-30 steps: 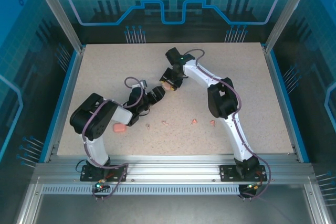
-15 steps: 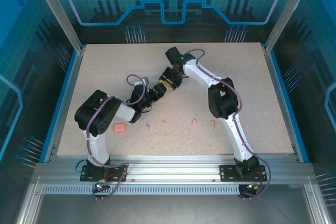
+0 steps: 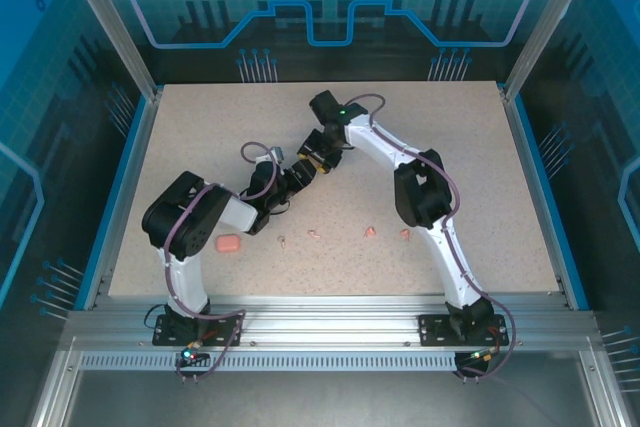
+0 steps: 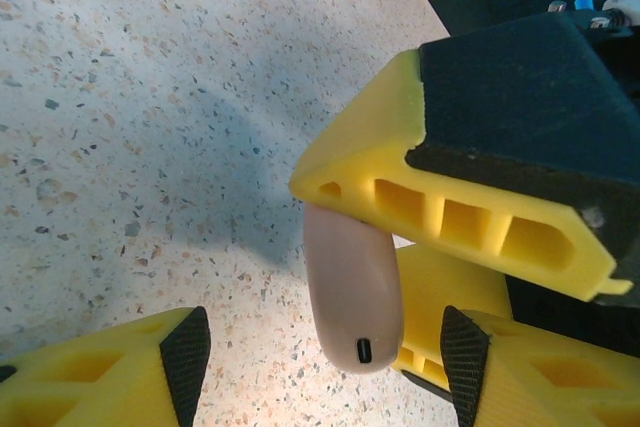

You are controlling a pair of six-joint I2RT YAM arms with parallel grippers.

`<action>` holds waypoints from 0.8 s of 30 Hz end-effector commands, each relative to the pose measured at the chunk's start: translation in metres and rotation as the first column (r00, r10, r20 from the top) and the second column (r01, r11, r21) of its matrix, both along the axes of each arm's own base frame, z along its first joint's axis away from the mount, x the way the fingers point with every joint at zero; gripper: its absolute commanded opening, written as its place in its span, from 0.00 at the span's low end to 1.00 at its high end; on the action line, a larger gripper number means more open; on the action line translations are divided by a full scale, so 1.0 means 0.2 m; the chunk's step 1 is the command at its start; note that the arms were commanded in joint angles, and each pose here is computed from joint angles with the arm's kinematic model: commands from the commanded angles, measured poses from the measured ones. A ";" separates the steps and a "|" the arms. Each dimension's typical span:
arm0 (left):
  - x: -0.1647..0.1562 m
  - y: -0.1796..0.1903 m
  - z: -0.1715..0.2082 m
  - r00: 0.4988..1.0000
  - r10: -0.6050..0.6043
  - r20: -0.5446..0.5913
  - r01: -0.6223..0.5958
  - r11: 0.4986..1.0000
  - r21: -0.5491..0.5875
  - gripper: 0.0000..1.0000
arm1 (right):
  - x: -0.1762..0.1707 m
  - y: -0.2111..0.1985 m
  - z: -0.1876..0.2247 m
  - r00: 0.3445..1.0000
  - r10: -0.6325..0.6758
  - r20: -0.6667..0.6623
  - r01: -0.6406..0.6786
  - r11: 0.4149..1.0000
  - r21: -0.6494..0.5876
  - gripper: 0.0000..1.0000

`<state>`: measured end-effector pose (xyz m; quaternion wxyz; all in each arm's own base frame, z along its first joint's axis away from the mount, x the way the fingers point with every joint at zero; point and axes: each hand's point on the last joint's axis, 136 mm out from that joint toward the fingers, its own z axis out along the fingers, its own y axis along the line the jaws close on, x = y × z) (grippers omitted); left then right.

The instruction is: Insert wireless bluetooth earbuds into charging case

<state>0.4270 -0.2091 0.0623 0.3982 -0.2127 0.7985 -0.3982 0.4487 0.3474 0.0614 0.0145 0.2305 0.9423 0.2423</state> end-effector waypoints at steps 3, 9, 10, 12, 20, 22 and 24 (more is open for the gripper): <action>0.02 0.00 0.11 0.998 0.006 0.067 -0.006 1.000 -0.005 0.64 | 0.00 0.05 0.20 0.998 0.006 0.055 -0.008 0.999 0.037 0.50; 0.02 0.01 0.11 0.998 0.019 0.067 -0.019 1.000 -0.006 0.60 | -0.01 0.04 0.23 0.998 0.010 0.061 -0.013 0.999 0.040 0.50; 0.02 0.01 0.11 0.997 0.023 0.069 -0.022 1.000 -0.008 0.59 | -0.01 0.05 0.23 0.998 0.013 0.062 -0.015 0.999 0.040 0.50; 0.03 0.01 0.12 0.997 0.028 0.072 -0.028 1.000 -0.006 0.57 | -0.01 0.04 0.23 0.998 0.012 0.063 -0.014 0.999 0.037 0.50; 0.05 0.03 0.14 0.995 0.049 0.083 -0.049 0.999 -0.008 0.53 | -0.02 0.03 0.22 0.998 0.014 0.059 -0.016 0.999 0.031 0.50; 0.05 0.03 0.14 0.995 0.051 0.084 -0.050 0.999 -0.008 0.51 | -0.02 0.04 0.22 0.998 0.016 0.058 -0.018 0.999 0.030 0.50; 0.06 0.03 0.14 0.995 0.055 0.084 -0.055 0.998 -0.010 0.49 | -0.02 0.04 0.21 0.998 0.019 0.058 -0.020 0.999 0.028 0.50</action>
